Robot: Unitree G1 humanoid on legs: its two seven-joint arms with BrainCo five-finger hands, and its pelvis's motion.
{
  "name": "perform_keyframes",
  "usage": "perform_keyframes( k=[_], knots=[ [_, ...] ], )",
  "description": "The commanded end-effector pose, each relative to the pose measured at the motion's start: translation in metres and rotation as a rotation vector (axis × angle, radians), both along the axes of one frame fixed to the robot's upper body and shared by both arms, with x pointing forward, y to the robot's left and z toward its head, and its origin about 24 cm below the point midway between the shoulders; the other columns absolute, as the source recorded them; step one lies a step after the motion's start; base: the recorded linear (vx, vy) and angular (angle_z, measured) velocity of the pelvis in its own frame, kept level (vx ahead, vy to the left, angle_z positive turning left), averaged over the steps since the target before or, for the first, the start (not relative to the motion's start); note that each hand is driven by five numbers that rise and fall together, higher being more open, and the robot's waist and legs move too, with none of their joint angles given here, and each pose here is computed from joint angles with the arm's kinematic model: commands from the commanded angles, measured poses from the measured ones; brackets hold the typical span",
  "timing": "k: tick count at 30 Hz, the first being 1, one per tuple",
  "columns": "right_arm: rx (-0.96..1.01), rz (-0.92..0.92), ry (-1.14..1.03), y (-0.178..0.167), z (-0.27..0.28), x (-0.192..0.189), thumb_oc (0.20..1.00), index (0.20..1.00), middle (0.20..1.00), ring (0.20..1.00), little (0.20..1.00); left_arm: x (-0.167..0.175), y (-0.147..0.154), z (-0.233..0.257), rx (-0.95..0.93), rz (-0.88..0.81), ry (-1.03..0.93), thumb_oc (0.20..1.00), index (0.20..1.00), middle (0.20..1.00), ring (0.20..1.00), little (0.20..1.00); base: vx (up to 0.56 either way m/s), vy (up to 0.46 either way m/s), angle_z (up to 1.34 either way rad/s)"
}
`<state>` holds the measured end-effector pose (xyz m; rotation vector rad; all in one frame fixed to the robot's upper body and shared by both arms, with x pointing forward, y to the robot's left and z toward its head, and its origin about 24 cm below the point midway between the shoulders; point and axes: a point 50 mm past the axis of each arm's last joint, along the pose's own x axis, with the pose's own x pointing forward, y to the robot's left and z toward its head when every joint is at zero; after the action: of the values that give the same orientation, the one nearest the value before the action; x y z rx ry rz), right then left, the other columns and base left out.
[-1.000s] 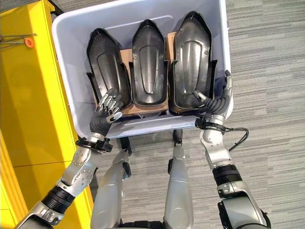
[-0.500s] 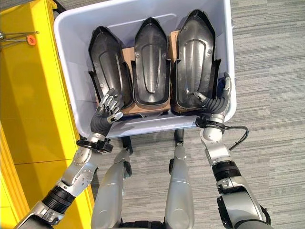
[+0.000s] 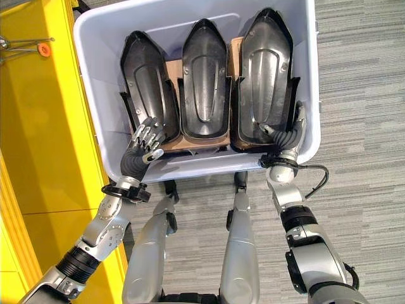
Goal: Move parts from the plastic box to the shelf.
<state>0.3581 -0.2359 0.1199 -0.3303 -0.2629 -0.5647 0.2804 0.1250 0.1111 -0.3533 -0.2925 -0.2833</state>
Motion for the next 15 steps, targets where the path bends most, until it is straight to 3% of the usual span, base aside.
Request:
perform_keyframes(
  k=[1,6,7,8,15],
  knots=[
    [0.007,-0.046,-0.015,-0.021,0.01,0.0,1.0,1.0,1.0,1.0,1.0,-0.007,-0.01,0.013,-0.029,-0.061,-0.083,1.0,1.0,1.0,1.0,1.0,0.0,0.0,0.0],
    [-0.005,-0.011,0.051,-0.021,0.018,0.015,1.0,1.0,1.0,1.0,1.0,-0.008,-0.013,0.012,-0.029,-0.088,-0.076,1.0,1.0,1.0,1.0,1.0,0.0,0.0,0.0],
    [-0.005,-0.003,0.065,-0.021,0.019,0.017,0.329,0.329,0.329,0.329,0.329,-0.008,-0.013,0.012,-0.026,-0.091,-0.075,1.0,1.0,1.0,1.0,1.0,0.0,0.0,0.0],
    [-0.001,0.015,0.079,-0.019,0.019,0.02,0.2,0.2,0.2,0.2,0.2,-0.008,-0.013,0.012,-0.025,-0.093,-0.073,1.0,1.0,1.0,1.0,1.0,0.0,0.0,0.0],
    [0.021,0.107,0.071,-0.01,0.019,0.02,0.2,0.2,0.2,0.2,0.2,-0.008,-0.01,0.01,-0.029,-0.088,-0.068,1.0,1.0,1.0,1.0,1.0,0.0,0.0,0.0]
  ],
)
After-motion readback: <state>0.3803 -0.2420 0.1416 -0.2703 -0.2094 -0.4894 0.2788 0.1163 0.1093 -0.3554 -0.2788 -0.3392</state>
